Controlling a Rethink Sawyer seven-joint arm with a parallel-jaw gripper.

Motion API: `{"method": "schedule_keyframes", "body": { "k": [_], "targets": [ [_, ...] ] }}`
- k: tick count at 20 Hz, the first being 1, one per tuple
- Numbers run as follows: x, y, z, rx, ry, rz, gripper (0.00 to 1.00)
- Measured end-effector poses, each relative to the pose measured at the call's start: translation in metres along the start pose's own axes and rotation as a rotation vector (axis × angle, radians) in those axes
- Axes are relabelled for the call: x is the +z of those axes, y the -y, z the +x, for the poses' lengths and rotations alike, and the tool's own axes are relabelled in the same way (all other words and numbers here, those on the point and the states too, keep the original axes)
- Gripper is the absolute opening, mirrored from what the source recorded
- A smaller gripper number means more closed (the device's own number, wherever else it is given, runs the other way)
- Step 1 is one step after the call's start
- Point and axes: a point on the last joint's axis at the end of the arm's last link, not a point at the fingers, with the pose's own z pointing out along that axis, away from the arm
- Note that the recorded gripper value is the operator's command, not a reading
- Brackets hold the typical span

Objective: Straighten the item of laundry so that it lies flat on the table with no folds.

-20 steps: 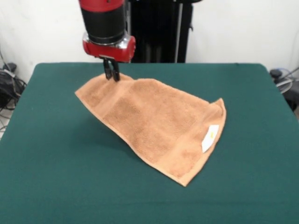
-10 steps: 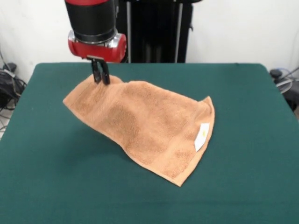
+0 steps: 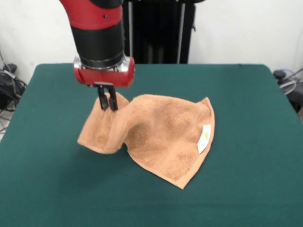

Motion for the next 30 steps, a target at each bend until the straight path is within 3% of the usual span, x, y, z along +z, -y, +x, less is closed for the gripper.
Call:
{"method": "schedule_keyframes", "body": {
  "k": [5, 6, 20, 30],
  "targets": [
    [0.013, -0.009, -0.006, -0.024, 0.016, -0.023, 0.00],
    [0.019, -0.013, -0.008, -0.040, 0.028, -0.026, 1.00],
    [0.026, -0.021, -0.010, -0.060, 0.043, -0.040, 1.00],
    [0.028, -0.008, -0.002, -0.040, 0.040, -0.045, 1.00]
  ]
}}
